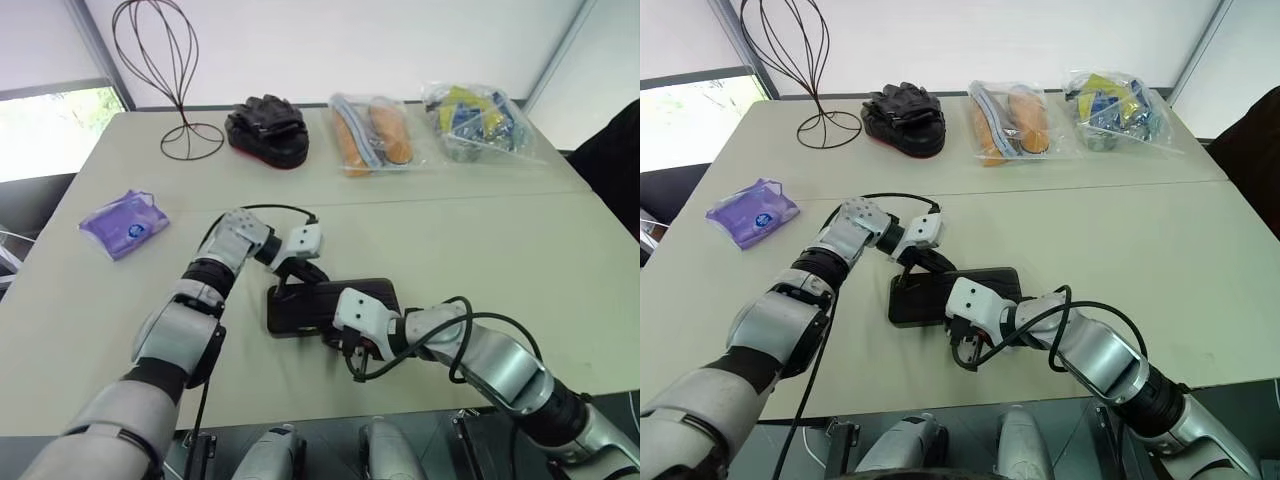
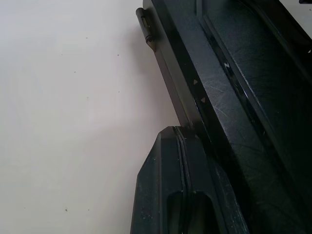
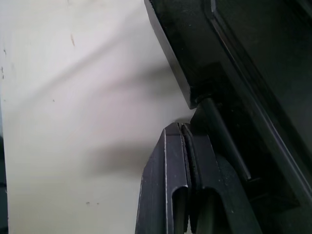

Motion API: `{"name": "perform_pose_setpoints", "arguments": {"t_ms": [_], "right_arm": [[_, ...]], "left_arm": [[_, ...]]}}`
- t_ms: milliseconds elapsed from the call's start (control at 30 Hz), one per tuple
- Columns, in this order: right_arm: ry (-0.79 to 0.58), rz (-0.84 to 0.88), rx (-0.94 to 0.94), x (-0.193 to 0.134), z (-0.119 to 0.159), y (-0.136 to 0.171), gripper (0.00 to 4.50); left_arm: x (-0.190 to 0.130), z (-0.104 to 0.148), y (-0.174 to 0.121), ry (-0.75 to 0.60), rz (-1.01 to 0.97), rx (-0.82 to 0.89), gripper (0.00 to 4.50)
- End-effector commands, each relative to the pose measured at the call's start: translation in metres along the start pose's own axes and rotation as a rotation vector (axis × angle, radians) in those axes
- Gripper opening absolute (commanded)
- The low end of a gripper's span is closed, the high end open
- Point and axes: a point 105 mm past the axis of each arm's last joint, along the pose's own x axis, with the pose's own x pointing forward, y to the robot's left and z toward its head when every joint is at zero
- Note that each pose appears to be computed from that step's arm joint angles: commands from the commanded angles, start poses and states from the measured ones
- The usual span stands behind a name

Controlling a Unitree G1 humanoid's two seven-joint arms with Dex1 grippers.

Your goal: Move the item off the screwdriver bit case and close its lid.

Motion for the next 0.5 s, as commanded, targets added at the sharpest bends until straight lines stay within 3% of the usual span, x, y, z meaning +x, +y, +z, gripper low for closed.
{"name": "perform_pose_setpoints", "arguments": {"t_ms": [33,367,500], "right_arm": [[0.08,-0.425,-0.046,-0.025,-0.003,-0.078,0.07],[0.109,-0.478,-0.052,-0.027,-0.002,-0.084,0.07],[-0.019,-0.27,0.04,-0.025,0.015,-0.046,0.07]], "left_arm": [[0.037,-0.012,-0.033,0.011,-0.213,-0.031,0.0],[0.037,-0.013,-0.034,0.006,-0.211,-0.028,0.0],[0.029,0.003,-0.005,-0.045,-0.017,-0.027,0.0]]}}
